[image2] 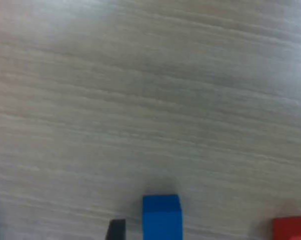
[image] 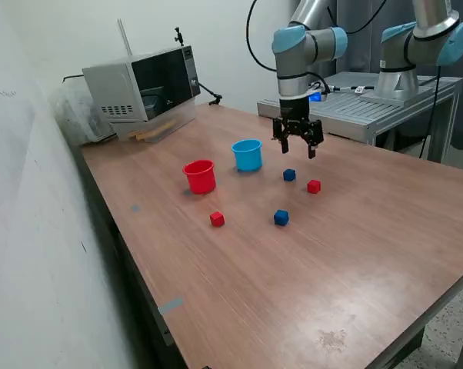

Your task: Place red objects in the red bin, and blue objects in the blue bin.

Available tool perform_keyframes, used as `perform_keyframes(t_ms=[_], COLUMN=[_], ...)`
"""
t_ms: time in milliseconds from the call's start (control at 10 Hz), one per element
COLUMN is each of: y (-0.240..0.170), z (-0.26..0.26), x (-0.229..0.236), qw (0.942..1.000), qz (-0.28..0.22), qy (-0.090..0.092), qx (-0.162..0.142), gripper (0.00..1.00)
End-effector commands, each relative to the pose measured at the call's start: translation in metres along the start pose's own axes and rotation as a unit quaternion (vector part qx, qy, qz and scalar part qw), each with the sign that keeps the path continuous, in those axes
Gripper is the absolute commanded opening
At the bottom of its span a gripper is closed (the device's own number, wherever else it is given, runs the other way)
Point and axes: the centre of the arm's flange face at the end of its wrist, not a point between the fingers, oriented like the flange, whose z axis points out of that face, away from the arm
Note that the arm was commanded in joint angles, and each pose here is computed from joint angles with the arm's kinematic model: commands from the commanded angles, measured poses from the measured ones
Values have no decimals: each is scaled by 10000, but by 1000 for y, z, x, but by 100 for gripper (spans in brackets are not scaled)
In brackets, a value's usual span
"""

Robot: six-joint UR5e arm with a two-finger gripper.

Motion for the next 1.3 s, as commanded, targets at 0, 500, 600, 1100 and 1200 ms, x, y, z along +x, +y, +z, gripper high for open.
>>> perform_keyframes(t_ms=[0, 500, 600, 1100, 1200], y=[1, 13, 18, 27, 27], z=[17, 38, 37, 40, 41], x=[0, -6, -8, -13, -14], qw=[9996, 9994, 9994, 9995, 9995], qz=[-251, -322, -323, -308, -301], qy=[81, 65, 63, 14, 12], qx=[97, 69, 38, -93, -100], gripper=[100, 100, 100, 100, 100])
